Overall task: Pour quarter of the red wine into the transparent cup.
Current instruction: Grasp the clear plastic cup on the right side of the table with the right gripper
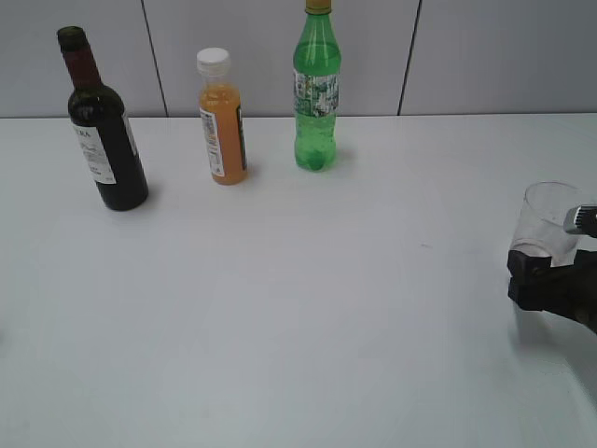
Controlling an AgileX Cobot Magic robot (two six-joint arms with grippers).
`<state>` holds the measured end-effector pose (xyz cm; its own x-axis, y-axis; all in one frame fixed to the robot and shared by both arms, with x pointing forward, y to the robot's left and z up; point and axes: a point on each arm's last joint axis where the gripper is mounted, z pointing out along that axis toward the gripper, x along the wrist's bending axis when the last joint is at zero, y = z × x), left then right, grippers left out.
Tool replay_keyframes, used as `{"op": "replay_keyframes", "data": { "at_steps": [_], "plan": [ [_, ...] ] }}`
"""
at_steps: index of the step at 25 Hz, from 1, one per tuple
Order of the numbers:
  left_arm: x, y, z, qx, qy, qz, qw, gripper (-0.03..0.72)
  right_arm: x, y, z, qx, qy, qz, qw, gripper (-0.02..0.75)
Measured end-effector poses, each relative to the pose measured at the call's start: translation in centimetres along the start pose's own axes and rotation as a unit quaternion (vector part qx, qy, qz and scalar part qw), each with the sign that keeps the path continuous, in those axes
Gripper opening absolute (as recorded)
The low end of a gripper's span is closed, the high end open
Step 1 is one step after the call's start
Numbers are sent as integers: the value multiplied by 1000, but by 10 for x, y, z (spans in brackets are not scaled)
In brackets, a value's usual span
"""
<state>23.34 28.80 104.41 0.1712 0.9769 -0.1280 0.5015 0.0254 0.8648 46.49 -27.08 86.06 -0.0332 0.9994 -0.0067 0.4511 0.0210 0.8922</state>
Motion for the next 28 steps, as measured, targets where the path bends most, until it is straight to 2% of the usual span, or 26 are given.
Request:
{"op": "replay_keyframes", "data": {
  "at_steps": [12, 28],
  "plan": [
    [0, 0, 0, 0, 0, 0, 1000, 585, -2, -18, 16, 44, -17, 3, 999, 669],
    [0, 0, 0, 0, 0, 0, 1000, 585, 1, -16, 44, 10, -23, 5, 1000, 668]
  ]
}}
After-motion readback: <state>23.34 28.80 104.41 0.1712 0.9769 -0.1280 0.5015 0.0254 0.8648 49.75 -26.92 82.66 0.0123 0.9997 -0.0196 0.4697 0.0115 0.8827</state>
